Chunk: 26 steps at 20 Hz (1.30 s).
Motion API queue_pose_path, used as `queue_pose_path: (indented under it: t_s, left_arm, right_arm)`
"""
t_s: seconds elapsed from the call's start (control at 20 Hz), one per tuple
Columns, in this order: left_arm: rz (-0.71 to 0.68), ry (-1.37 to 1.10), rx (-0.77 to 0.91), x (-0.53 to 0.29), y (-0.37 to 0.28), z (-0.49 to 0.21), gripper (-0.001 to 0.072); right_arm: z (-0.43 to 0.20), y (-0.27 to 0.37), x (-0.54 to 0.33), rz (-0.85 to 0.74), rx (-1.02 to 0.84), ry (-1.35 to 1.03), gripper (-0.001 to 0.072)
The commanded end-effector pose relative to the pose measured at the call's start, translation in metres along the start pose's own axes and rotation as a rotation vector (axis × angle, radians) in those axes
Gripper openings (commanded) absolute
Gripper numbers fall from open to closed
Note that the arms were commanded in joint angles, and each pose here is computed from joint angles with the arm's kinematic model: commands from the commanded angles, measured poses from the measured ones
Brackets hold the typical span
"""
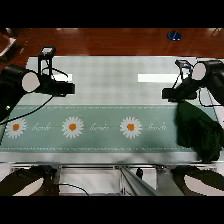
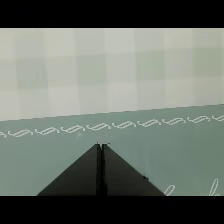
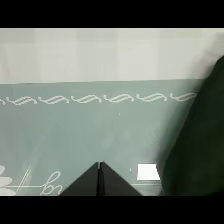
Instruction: Fold the shirts.
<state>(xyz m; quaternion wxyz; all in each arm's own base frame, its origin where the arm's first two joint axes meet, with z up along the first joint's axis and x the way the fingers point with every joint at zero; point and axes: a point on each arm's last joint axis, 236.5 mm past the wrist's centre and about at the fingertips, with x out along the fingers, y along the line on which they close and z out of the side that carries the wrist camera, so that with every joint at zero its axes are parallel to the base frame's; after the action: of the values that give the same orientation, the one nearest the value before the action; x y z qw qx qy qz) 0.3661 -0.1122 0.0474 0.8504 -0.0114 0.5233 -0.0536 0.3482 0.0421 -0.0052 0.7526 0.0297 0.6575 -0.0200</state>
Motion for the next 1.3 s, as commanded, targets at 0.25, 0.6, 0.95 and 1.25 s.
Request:
queue_pose_path:
  t_s: [0.25,0.6,0.95,1.25]
  left_arm:
    - [0.0,0.0,0.0,0.0,0.0,0.0,0.0021]
    - [0.0,0.0,0.0,0.0,0.0,0.0,0.0021]
    - [-0.011,-0.042,0.0,0.0,-0.002,0.01,0.0021]
    - [-0.051,-0.203,-0.009,-0.021,-0.011,0.056,0.0701]
  right_arm:
    - [0.0,0.0,0.0,0.0,-0.001,0.002,0.0037]
    - [0.0,0.0,0.0,0.0,-0.001,0.002,0.0037]
    - [0.023,0.003,-0.001,0.012,-0.002,-0.096,0.0037]
    - [0.071,-0.015,-0.033,-0.081,-0.078,-0.276,0.0615]
